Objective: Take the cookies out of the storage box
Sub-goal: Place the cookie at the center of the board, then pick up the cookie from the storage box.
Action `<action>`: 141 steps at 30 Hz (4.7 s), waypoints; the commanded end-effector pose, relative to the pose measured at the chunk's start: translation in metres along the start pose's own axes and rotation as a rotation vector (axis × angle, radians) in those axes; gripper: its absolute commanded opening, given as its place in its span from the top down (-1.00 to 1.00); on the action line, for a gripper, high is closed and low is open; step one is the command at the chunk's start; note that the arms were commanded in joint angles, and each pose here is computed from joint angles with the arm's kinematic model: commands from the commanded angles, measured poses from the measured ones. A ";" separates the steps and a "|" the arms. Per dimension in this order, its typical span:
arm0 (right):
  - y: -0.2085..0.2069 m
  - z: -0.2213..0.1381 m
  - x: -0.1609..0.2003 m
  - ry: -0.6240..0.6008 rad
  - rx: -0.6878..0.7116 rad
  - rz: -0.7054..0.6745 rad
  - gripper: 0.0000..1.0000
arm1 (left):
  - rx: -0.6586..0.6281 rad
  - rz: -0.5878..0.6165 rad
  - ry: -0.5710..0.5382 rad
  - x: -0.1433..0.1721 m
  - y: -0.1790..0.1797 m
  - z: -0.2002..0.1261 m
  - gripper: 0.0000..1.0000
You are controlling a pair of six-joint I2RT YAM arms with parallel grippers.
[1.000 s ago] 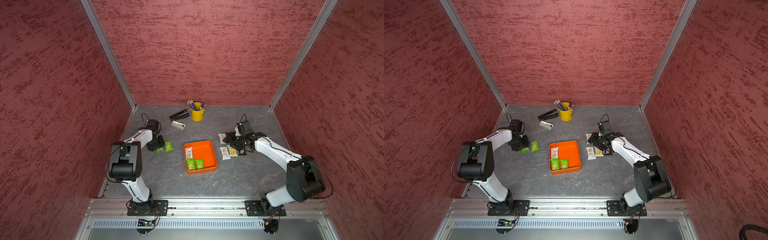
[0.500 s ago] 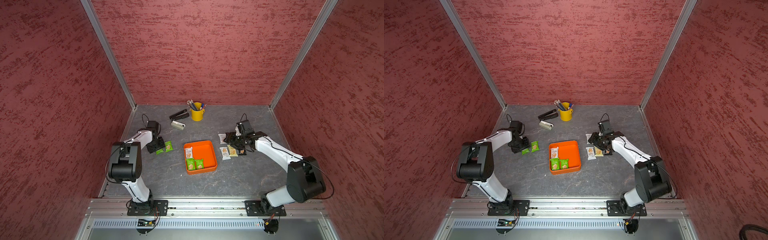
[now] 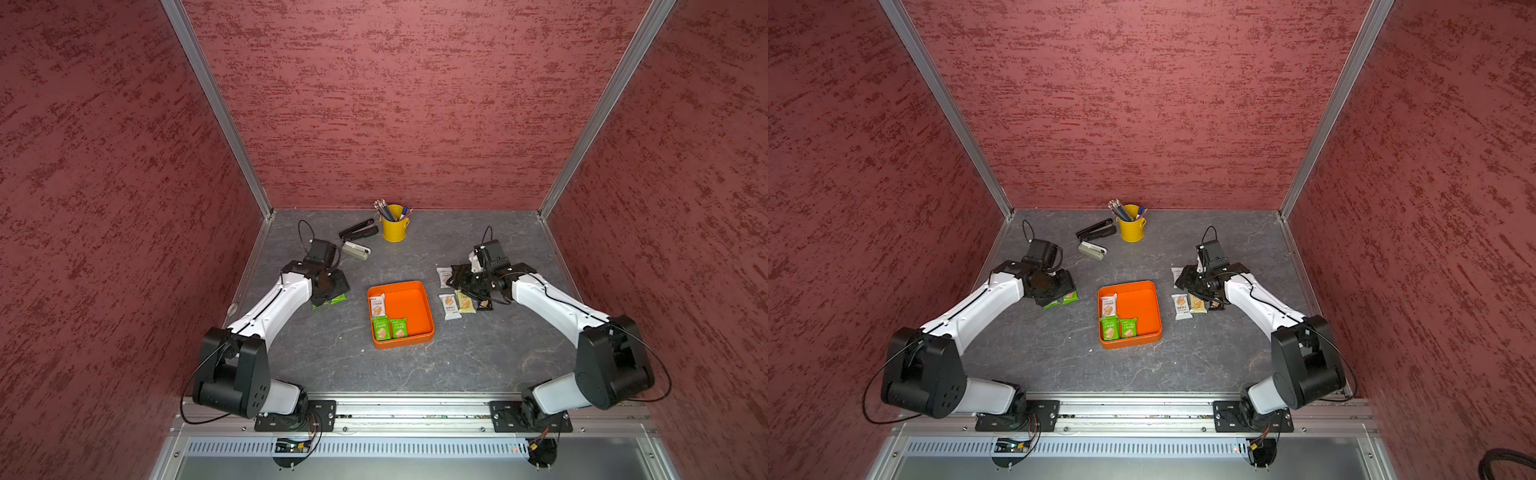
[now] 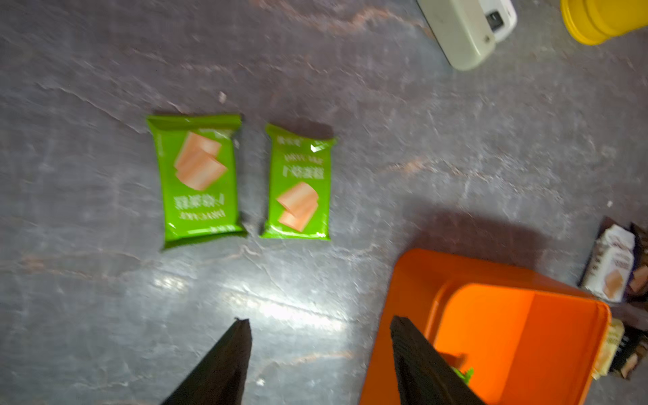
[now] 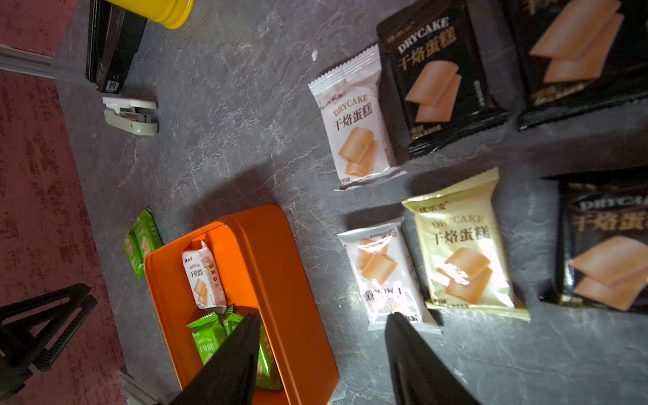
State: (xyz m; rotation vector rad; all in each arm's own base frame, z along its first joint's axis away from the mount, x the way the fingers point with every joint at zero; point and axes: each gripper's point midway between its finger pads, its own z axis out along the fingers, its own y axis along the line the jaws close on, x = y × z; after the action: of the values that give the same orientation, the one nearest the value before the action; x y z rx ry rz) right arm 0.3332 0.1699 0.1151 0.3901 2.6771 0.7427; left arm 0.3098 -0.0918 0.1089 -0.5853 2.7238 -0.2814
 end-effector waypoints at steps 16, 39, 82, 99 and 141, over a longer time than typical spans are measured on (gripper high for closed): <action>0.002 -0.028 0.013 0.005 -0.058 -0.140 -0.27 | -0.033 0.202 0.027 0.062 -0.128 0.010 -0.36; -0.014 -0.039 0.009 -0.012 -0.016 -0.141 -0.27 | -0.300 0.248 0.128 0.090 -0.100 0.084 -0.39; -0.024 -0.055 0.021 -0.032 0.003 -0.106 -0.27 | -0.267 0.206 0.124 0.083 -0.107 0.078 -0.40; -0.028 -0.054 0.021 -0.019 0.038 -0.109 -0.27 | -0.234 0.155 0.170 0.092 -0.103 0.104 -0.40; -0.014 -0.035 0.020 0.007 -0.063 -0.007 -0.25 | 0.132 0.147 0.053 0.060 -0.140 -0.001 0.23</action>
State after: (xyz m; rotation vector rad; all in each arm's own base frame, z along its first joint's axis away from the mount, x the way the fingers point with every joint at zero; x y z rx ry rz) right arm 0.2944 0.1437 0.1334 0.3318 2.6720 0.7635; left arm 0.3020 -0.2555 0.1207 -0.3282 2.7921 -0.4213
